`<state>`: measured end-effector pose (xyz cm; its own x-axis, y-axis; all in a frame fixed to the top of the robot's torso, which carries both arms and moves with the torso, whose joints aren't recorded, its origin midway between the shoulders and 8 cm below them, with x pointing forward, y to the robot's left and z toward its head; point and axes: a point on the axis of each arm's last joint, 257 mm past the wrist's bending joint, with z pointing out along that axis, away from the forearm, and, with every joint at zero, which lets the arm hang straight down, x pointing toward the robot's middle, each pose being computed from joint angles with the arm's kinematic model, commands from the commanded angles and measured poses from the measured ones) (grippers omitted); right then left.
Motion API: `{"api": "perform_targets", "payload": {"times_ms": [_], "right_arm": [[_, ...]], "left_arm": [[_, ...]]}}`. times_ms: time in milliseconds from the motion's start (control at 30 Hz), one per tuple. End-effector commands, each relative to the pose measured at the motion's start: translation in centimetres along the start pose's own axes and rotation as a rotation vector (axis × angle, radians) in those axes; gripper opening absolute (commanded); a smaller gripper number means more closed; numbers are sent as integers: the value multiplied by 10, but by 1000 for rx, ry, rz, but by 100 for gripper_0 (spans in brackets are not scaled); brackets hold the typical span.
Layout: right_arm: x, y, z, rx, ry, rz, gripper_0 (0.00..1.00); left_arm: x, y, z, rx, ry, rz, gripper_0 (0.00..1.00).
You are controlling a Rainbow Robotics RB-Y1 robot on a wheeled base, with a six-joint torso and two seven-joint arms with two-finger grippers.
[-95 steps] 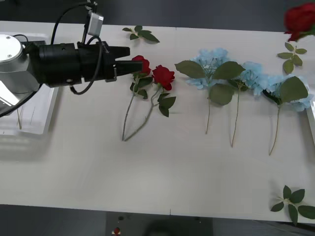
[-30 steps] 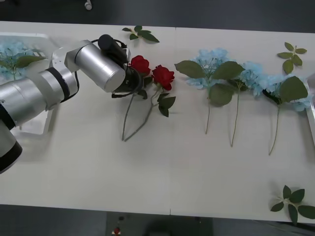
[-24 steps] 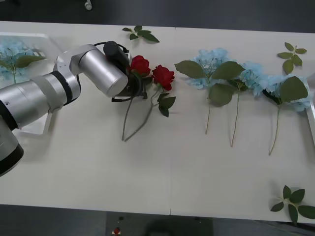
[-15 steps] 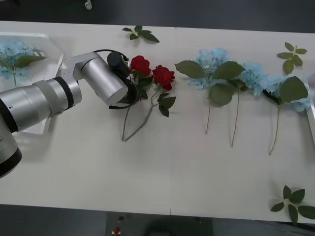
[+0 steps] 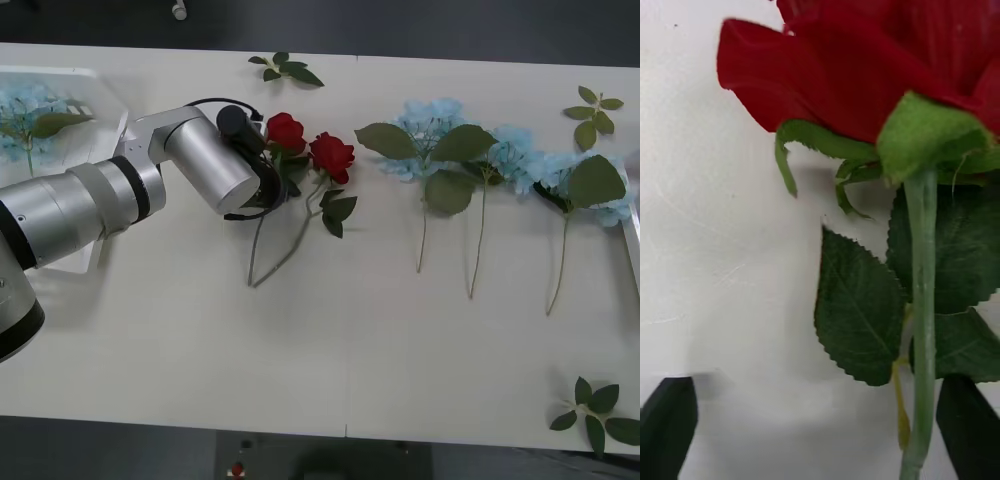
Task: Put the red flowers into the right box and the blue flowers into the left box
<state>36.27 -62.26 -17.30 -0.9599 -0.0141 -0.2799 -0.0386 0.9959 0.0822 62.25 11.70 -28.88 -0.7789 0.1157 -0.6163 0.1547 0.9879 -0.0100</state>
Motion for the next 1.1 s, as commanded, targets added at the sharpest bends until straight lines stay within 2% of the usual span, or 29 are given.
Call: {"api": "perform_targets", "payload": {"times_ms": [33,367,600,833,1100], "right_arm": [[-6,11,0,-12,-1,-14,75],[-36,79,-44,-189,-78,-101,75],[-53,97,-64,-179,-109,-189,75],[-72,110,-58,-145,-140,-267,75],[-118,135,-36,-80,-261,-359,75]], "left_arm": [[-30,-16,-14,27,-55,-18,0],[-30,-18,-14,28,-58,-14,0],[-29,-17,-12,31,-70,-6,0],[-32,-11,-16,47,-86,-2,0],[-42,-6,-54,130,-85,-6,0]]}}
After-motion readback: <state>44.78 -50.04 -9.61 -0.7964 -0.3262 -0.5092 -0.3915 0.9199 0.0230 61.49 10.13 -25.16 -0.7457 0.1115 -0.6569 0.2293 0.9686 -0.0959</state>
